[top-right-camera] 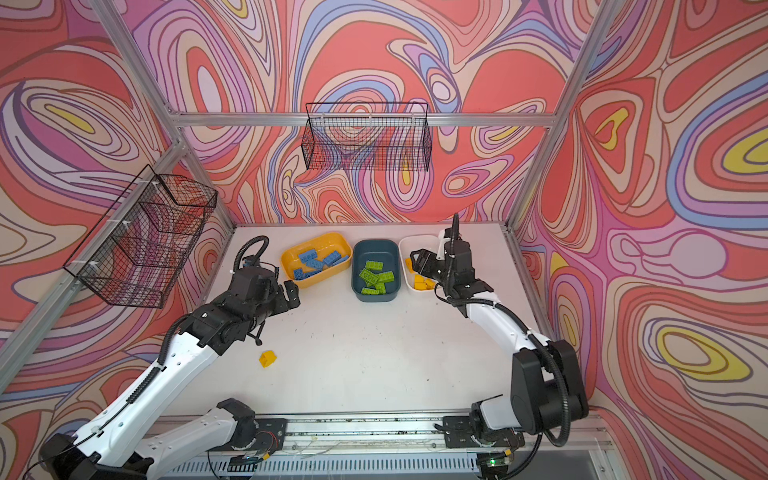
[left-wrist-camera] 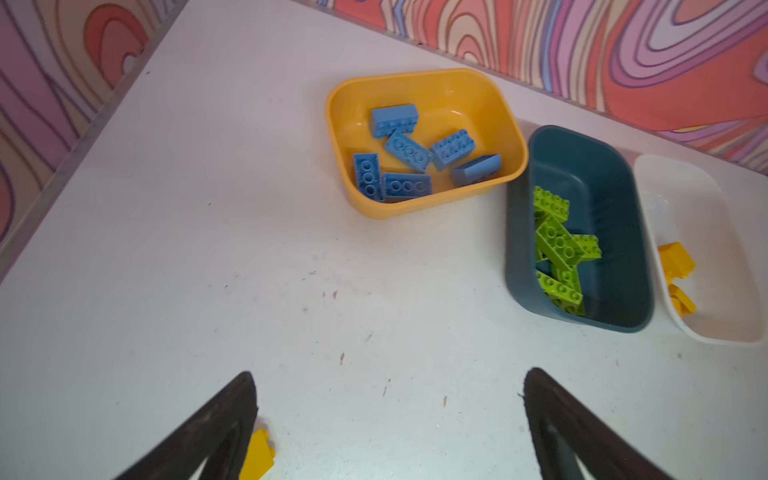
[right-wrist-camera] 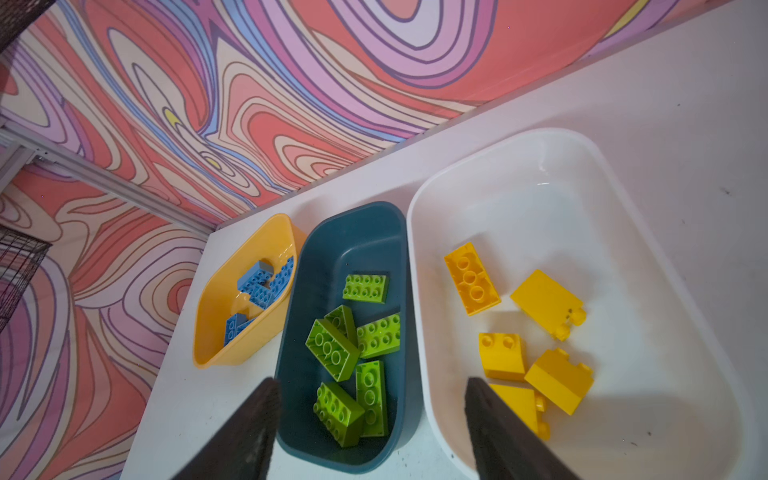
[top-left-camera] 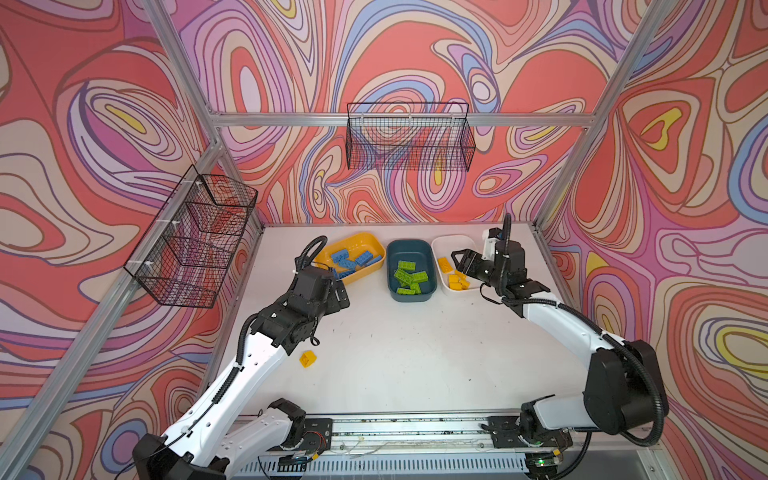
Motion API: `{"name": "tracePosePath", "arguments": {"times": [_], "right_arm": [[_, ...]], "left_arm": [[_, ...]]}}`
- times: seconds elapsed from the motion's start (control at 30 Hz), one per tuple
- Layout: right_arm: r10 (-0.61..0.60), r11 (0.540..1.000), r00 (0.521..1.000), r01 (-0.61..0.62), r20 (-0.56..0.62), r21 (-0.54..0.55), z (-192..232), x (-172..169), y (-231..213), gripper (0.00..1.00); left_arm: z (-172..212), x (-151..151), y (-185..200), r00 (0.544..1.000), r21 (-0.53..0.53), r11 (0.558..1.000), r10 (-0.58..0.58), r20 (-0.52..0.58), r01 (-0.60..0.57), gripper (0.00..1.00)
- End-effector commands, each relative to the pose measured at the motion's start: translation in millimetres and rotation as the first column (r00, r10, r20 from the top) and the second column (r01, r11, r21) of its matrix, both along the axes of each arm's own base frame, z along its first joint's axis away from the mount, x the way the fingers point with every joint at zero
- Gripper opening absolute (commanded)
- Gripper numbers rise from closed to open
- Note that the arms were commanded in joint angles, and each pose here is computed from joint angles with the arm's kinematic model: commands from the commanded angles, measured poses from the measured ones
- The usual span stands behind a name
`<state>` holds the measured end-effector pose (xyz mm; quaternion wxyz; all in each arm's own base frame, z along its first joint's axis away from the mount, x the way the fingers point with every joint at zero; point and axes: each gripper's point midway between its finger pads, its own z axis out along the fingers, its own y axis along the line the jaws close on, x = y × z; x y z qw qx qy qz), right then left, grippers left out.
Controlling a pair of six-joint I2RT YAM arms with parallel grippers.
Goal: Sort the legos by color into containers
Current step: 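Lower the left gripper onto the last yellow brick and close it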
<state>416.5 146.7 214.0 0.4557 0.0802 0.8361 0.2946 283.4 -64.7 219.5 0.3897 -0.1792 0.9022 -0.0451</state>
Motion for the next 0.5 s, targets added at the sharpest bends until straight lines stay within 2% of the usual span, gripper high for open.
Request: {"name": "tracePosePath", "arguments": {"times": [0.0, 0.2, 0.47], "right_arm": [[0.051, 0.999, 0.999, -0.050, 0.006, -0.018, -7.0, -16.8, 24.1, 0.73], [0.104, 0.995, 0.995, -0.104, -0.009, -0.006, -24.0, -35.2, 38.9, 0.73], [0.130, 0.992, 0.991, -0.130, -0.016, 0.001, -34.7, -43.7, 40.9, 0.73]], "left_arm": [[-34.8, -30.2, 36.1, 0.969, 0.055, 0.981, 0.193, -0.154, -0.187, 1.00], [-83.7, -60.8, 52.0, 0.907, 0.072, 0.959, 0.282, -0.312, -0.274, 1.00], [-132.6, -91.9, 58.9, 0.846, 0.061, 0.929, 0.359, -0.395, -0.365, 0.99]]}}
